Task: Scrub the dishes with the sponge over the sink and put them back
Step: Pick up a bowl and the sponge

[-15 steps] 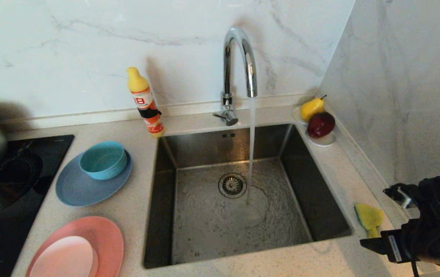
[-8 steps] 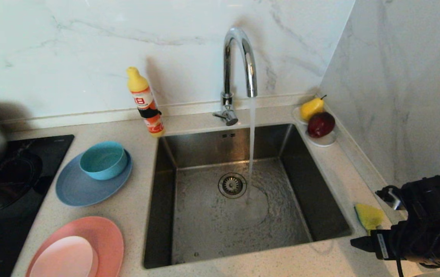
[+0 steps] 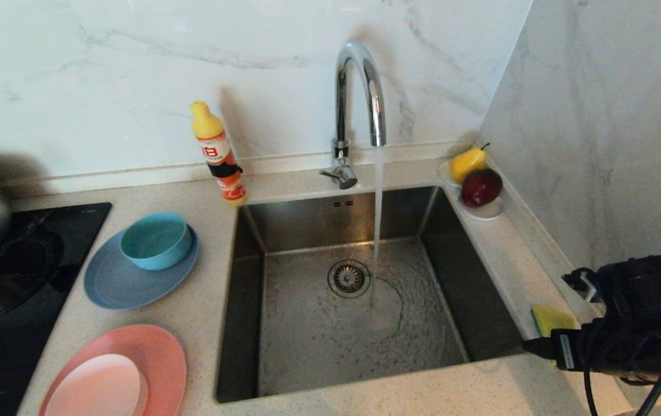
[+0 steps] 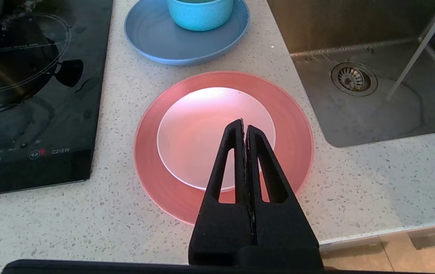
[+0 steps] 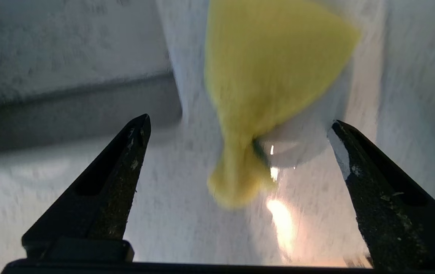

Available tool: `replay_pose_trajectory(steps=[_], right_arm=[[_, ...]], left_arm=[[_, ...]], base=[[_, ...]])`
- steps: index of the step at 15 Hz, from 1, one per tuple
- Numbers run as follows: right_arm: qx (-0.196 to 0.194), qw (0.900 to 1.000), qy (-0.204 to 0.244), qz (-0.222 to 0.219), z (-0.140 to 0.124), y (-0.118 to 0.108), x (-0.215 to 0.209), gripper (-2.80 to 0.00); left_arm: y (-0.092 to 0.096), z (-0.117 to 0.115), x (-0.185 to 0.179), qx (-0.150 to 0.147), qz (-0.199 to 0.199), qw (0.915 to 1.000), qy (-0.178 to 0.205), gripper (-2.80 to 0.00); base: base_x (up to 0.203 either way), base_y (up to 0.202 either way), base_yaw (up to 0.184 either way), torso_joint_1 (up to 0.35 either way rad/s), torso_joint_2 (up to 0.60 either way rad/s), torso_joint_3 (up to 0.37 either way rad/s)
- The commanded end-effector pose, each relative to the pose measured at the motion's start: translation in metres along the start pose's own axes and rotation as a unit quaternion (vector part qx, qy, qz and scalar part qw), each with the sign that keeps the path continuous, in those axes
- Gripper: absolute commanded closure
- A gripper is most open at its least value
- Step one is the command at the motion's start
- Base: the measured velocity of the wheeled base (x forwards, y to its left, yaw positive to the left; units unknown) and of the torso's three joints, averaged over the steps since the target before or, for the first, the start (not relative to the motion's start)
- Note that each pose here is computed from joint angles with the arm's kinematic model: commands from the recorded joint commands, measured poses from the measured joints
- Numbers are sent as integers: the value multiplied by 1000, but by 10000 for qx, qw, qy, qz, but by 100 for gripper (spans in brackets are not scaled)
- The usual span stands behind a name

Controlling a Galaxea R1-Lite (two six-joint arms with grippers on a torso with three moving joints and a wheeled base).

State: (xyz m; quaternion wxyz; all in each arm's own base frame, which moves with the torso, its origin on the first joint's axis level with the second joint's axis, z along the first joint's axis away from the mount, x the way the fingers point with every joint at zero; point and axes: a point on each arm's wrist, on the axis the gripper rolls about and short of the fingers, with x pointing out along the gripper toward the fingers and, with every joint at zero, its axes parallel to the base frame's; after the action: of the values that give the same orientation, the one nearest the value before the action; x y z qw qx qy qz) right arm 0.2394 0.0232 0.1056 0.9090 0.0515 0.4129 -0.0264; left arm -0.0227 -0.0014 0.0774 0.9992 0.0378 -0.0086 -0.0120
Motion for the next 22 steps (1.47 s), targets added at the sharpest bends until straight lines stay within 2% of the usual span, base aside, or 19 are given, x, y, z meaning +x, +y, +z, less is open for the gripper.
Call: replay_pose_trajectory(steps=[1,4,5,17,19,22], right_arm=[[5,10000,-1,5,3,1,4,-280],[-1,10000,-2,-2,4,1,5,-280],[0,10000,-14,2,4,1,4,0],[61,10000,44,-52,2,-3,6,0],[31,10000,-38,-57,2,-3,1,0],[-114,9987,-487,78,7,0,-28,0]], left_arm=[[0,-5,1,-4,-5,10000,91,0],[0,-5,1,-4,-2,10000,92,0],[0,-5,1,-4,1,10000,95,0],[0,-5,1,-4,-1,10000,95,0],[0,-5,1,-4,-1,10000,92,0],[0,-5,1,-4,-3,10000,85,0]], base=[[0,0,0,0,0,0],[0,0,0,0,0,0],[0,0,0,0,0,0],[0,0,0,0,0,0],[0,0,0,0,0,0],[0,0,0,0,0,0]])
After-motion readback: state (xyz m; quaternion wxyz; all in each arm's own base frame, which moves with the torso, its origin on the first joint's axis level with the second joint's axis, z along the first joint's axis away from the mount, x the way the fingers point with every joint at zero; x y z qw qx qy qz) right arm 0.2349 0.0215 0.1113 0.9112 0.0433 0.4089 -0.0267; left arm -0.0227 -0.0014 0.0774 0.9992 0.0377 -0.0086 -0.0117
